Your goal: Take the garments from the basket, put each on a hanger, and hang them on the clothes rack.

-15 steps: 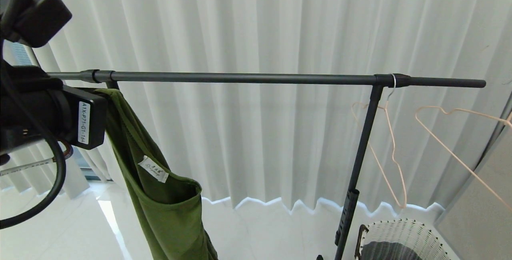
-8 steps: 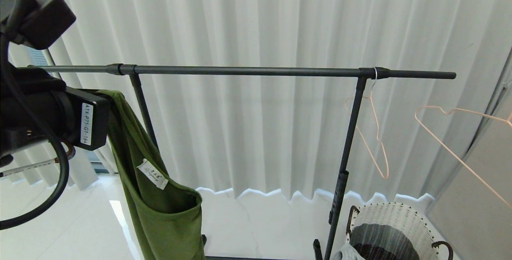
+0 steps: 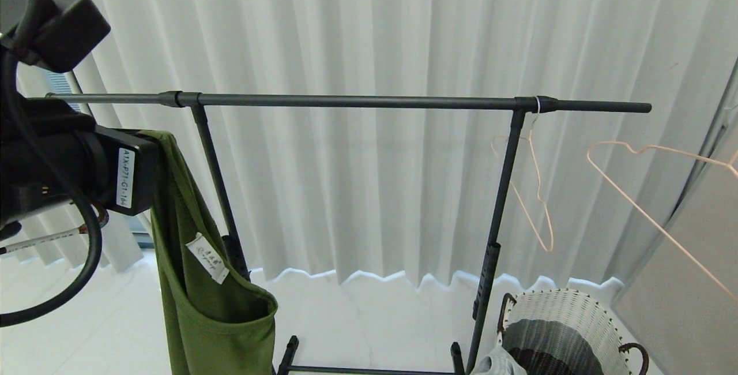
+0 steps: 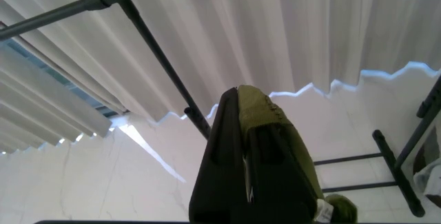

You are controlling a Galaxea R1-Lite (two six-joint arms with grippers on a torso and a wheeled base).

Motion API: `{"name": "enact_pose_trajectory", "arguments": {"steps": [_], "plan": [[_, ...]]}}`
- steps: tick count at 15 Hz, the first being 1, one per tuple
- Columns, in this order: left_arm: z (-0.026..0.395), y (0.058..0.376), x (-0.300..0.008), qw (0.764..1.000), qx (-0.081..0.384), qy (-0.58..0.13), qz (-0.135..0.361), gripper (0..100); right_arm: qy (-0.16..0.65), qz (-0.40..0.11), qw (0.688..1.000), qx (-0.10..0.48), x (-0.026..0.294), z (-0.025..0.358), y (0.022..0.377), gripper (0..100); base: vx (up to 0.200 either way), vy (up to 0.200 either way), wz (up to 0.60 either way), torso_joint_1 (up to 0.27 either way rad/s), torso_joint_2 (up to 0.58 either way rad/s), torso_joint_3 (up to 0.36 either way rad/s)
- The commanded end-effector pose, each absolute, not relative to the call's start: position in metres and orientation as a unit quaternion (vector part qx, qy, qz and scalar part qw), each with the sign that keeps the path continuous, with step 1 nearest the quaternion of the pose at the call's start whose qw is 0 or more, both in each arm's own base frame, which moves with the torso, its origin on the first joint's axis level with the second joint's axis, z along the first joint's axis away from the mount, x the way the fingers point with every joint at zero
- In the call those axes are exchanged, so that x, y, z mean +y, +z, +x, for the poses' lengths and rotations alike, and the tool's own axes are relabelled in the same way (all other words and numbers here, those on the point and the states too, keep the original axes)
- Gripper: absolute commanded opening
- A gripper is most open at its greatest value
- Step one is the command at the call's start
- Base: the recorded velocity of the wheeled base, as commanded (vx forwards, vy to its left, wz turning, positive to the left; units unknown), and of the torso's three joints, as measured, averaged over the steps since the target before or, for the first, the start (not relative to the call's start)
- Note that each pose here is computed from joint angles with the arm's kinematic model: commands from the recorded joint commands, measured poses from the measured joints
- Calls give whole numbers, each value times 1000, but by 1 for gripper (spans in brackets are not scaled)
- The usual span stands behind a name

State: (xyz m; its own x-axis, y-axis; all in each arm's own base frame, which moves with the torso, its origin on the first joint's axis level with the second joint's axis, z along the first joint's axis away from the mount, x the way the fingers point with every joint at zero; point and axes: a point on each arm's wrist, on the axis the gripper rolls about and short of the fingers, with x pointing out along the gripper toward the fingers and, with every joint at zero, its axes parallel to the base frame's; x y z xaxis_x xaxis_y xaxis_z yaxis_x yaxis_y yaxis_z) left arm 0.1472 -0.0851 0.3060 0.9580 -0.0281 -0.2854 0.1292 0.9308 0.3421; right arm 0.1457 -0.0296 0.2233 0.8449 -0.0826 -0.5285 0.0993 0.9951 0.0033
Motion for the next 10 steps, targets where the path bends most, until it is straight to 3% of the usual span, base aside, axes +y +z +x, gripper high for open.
{"name": "enact_pose_trajectory", "arguments": {"steps": [1,10], "plan": [[148,306,-86,972,140,-40,182,0,-41,16,964,261,-28,140,228,0,0,200,0,2,2,7],[149,305,-86,972,142,-39,183,0,43,13,971,235,-13,129,234,0,0,200,0,5,5,1]]}}
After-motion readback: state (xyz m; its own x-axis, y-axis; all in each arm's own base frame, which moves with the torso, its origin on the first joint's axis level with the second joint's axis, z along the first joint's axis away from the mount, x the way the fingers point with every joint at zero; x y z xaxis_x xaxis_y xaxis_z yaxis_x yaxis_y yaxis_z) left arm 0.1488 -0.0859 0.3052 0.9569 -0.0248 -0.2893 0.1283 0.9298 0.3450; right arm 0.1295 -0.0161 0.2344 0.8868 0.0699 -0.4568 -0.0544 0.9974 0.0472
